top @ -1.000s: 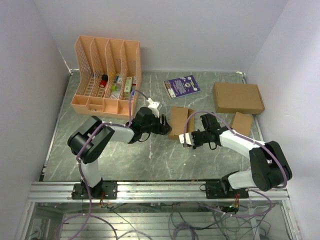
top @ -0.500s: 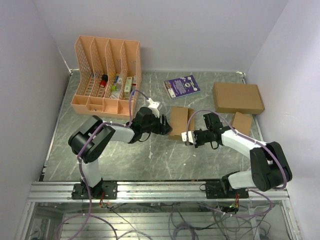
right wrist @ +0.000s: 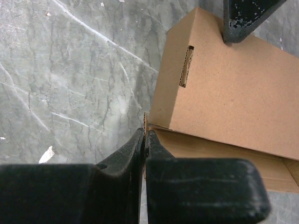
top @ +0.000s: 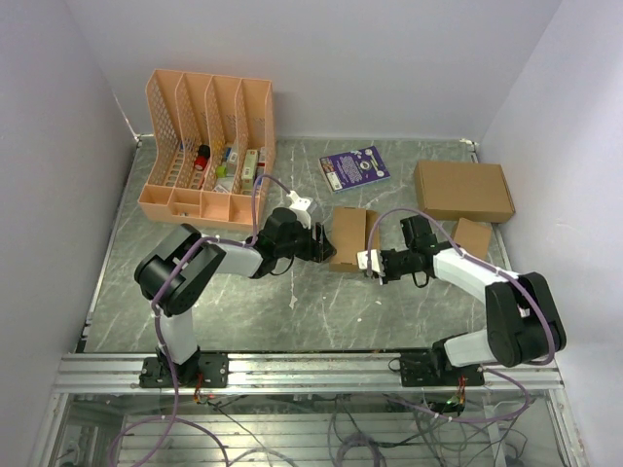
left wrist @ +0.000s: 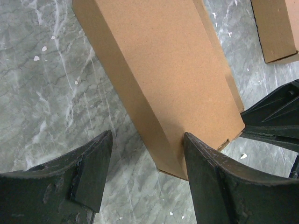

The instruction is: Fold the paper box

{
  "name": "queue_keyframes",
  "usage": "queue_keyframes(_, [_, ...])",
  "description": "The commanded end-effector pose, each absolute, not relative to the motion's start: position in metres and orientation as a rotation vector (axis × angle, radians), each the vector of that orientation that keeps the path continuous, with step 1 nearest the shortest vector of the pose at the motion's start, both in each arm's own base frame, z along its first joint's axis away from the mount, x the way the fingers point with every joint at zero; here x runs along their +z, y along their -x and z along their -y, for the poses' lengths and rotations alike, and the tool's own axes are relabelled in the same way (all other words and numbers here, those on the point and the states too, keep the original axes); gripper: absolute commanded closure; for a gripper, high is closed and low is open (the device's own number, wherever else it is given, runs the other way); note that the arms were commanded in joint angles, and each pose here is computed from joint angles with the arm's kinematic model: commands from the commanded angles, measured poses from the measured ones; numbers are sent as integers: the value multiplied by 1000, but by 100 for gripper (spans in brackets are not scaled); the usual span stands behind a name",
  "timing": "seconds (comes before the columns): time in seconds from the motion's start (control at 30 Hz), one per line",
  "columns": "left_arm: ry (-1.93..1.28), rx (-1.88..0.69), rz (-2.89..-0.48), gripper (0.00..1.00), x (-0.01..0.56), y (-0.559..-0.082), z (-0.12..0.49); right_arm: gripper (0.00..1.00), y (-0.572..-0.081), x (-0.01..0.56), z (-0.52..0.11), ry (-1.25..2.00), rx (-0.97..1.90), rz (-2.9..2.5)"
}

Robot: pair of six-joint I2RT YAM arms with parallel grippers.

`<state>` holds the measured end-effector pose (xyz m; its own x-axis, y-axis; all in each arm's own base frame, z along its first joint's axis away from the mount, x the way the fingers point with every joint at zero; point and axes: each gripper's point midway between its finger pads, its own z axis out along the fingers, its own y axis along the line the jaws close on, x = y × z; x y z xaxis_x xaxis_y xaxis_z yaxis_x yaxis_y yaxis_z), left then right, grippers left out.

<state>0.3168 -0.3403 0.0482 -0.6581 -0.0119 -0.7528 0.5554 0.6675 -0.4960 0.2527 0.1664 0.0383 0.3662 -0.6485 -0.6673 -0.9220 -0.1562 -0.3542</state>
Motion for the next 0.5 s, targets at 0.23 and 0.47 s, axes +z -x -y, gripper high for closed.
queue_keyframes(0.23, [-432, -834, -2273, 28, 3, -308, 316, 98, -254, 36, -158, 1853, 528, -1453])
queue_keyframes(0.47, [-429, -835, -2273, 28, 3, -309, 316, 98, -256, 36, -155, 1832, 532, -1473])
